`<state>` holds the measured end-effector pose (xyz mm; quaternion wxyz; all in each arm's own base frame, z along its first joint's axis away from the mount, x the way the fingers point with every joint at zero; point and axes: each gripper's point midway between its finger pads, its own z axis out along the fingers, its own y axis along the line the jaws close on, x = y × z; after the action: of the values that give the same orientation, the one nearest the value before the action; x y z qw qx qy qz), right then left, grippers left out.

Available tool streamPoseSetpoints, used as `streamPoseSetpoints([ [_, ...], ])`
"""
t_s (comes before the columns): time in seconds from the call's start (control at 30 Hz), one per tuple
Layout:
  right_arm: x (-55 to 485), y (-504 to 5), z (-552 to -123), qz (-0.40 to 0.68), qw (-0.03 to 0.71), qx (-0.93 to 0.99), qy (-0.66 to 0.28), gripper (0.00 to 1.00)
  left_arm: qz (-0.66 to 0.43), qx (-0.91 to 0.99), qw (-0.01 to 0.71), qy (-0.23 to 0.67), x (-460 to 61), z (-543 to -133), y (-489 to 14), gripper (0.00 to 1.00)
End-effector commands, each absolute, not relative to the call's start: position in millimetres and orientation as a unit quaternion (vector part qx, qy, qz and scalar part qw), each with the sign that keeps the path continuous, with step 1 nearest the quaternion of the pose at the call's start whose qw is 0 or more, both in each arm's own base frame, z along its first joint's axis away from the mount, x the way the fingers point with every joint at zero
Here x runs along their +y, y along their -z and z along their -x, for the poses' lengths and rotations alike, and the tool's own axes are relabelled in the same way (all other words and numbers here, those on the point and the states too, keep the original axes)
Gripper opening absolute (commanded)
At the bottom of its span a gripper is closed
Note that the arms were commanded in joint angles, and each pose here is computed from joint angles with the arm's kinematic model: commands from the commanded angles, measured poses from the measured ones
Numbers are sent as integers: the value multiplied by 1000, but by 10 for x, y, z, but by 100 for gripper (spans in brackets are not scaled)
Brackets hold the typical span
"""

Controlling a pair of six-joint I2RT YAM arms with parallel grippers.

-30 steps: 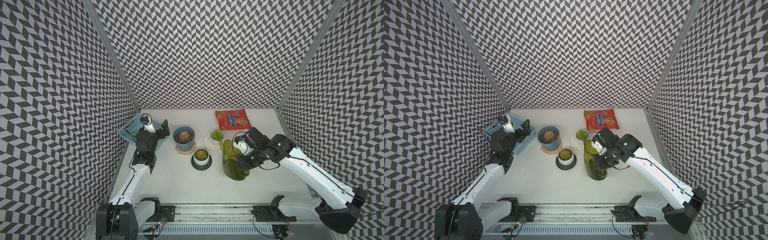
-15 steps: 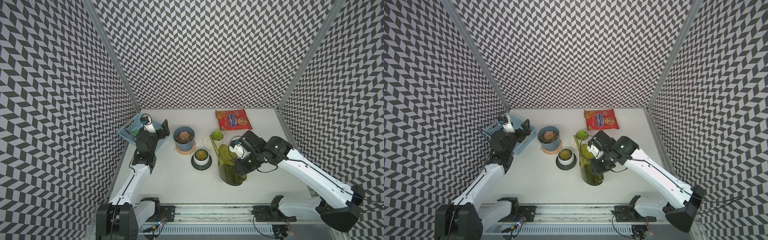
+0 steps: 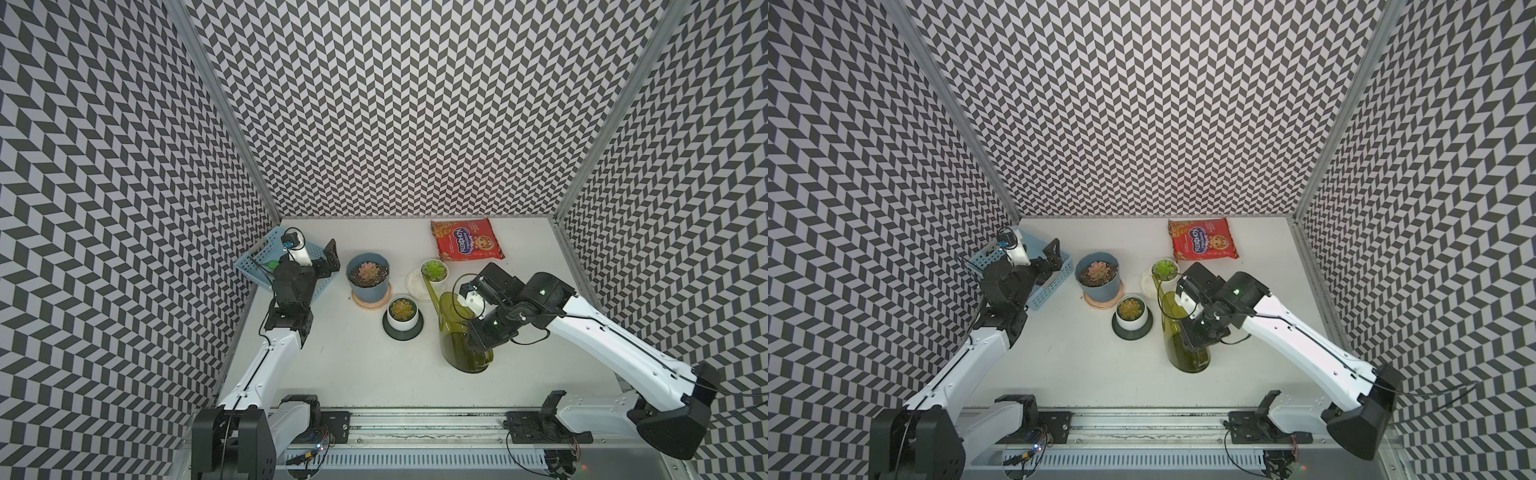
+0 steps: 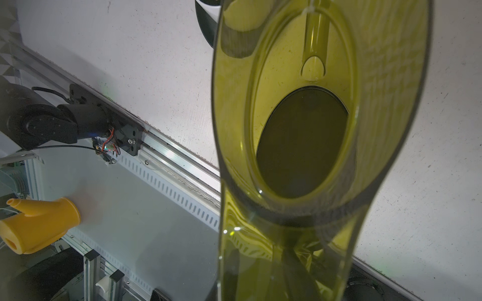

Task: Water the succulent around the soil edge
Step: Water the soil of the potted plant with water.

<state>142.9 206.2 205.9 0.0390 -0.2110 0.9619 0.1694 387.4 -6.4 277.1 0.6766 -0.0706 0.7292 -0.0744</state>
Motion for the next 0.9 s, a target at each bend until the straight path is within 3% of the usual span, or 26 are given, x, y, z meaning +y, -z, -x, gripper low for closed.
streamPoseSetpoints([
  [0.0,2116,-2095,-1502,216,61,959,-175,0,65,715,692,73,-78,-3858,-2931,100],
  [0.87,2067,-2220,-1534,200,88,959,-179,0,64,715,692,76,-90,-3866,-2940,100],
])
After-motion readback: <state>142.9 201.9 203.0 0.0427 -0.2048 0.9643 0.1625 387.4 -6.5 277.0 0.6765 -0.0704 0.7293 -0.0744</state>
